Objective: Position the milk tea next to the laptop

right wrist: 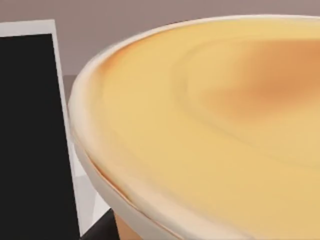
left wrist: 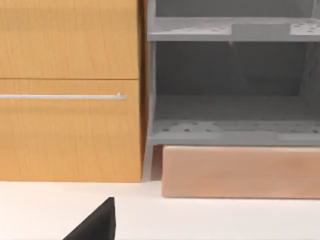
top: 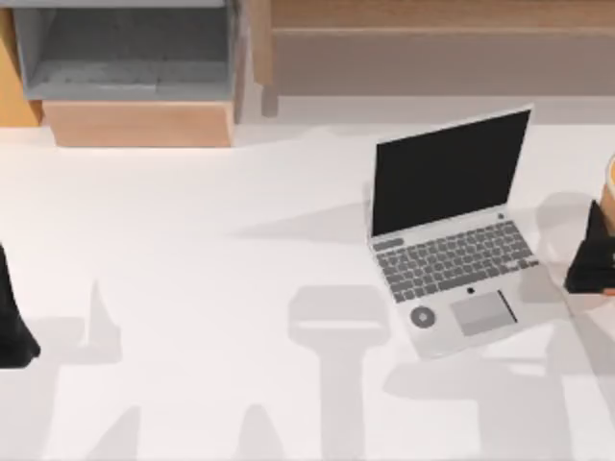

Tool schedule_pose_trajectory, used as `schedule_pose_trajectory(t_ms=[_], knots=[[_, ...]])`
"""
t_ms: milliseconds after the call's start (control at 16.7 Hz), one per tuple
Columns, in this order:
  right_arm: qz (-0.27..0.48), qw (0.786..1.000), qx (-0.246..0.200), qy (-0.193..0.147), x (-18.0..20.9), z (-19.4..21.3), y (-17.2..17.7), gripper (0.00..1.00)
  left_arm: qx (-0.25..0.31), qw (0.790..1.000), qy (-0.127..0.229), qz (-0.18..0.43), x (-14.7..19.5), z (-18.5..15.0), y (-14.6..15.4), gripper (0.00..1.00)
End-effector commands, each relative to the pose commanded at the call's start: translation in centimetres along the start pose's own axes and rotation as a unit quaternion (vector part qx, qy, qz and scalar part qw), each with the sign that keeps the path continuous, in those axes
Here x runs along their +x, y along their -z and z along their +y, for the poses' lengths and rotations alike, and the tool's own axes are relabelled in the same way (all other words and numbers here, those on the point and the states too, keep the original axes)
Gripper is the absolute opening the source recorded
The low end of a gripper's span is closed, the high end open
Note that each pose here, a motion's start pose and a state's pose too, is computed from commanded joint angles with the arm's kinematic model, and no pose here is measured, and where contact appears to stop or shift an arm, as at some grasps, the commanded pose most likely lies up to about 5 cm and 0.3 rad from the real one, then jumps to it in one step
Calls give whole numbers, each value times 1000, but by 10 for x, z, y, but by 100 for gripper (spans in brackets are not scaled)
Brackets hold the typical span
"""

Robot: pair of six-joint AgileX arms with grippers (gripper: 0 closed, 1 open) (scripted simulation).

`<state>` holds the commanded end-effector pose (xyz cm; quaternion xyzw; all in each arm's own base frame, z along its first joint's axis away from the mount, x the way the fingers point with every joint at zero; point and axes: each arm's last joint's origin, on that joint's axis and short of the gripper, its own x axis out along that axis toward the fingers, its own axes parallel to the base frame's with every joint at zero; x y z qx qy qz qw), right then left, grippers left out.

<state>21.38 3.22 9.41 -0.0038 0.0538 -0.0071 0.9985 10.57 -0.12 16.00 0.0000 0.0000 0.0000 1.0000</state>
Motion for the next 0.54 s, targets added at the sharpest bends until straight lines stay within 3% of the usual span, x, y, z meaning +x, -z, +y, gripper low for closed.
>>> schedule_pose_trajectory(t_ms=[180,540], knots=[[0,1000,0,0,0,0,0,98,0,1000,0,0,0,0,0,100],[0,1000,0,0,0,0,0,100,0,1000,0,0,0,0,0,100]])
